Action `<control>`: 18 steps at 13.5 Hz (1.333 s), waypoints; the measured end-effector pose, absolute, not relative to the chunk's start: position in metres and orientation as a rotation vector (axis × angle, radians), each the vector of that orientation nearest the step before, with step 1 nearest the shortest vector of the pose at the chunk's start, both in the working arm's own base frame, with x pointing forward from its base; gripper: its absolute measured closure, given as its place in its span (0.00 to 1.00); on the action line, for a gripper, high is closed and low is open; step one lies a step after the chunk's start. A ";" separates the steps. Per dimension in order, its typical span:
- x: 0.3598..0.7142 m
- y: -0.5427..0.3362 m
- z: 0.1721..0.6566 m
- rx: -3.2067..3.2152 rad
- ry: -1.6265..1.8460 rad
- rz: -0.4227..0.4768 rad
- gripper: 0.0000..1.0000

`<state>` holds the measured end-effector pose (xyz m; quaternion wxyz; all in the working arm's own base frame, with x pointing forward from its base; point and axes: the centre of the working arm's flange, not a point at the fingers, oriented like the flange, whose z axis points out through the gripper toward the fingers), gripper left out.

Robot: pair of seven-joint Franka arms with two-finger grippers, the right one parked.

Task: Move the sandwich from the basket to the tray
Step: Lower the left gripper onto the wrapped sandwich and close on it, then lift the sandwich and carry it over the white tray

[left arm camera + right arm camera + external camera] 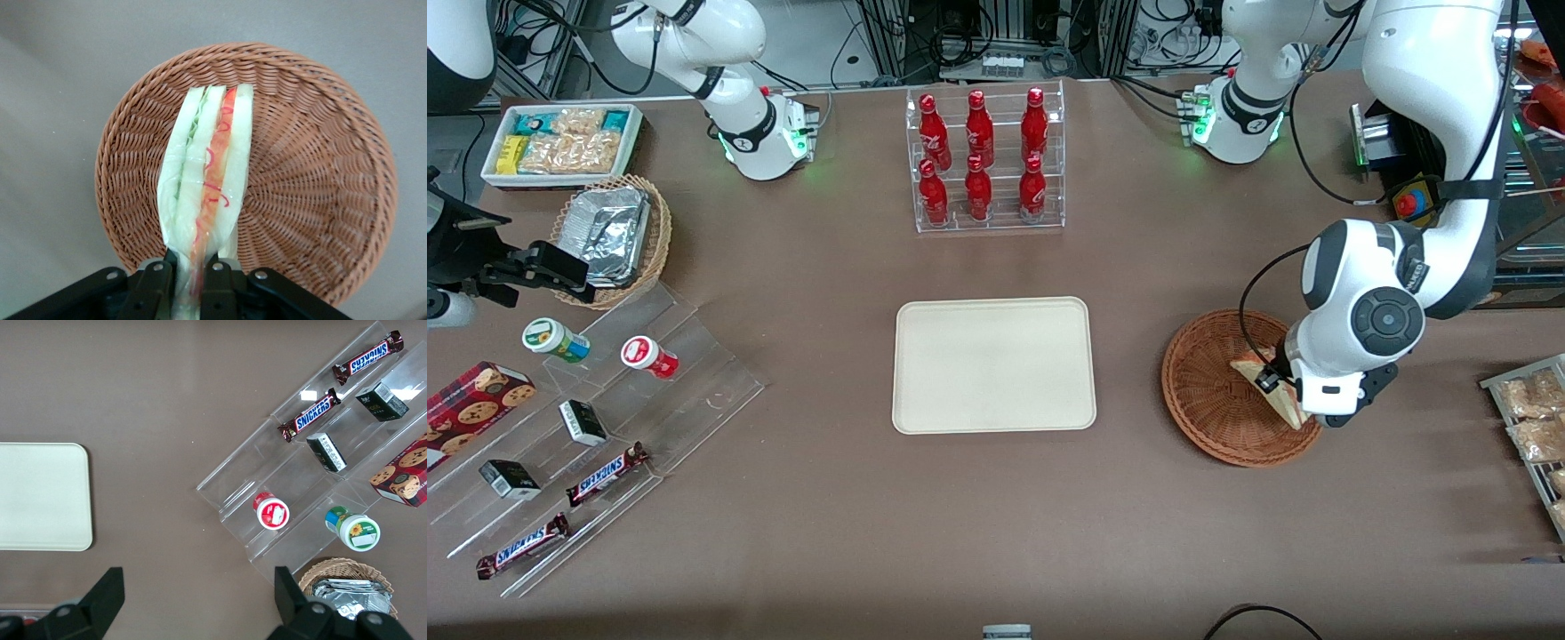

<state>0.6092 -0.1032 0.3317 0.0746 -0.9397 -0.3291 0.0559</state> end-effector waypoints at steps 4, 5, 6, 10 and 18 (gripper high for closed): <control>0.608 -0.137 0.351 -2.853 -0.901 0.146 0.85; 0.606 -0.149 0.355 -2.868 -0.860 0.139 0.85; 0.602 -0.164 0.358 -2.884 -0.815 0.132 0.85; 0.583 -0.232 0.370 -2.955 -0.620 0.108 0.85; 0.541 -0.349 0.367 -3.094 -0.136 0.159 0.85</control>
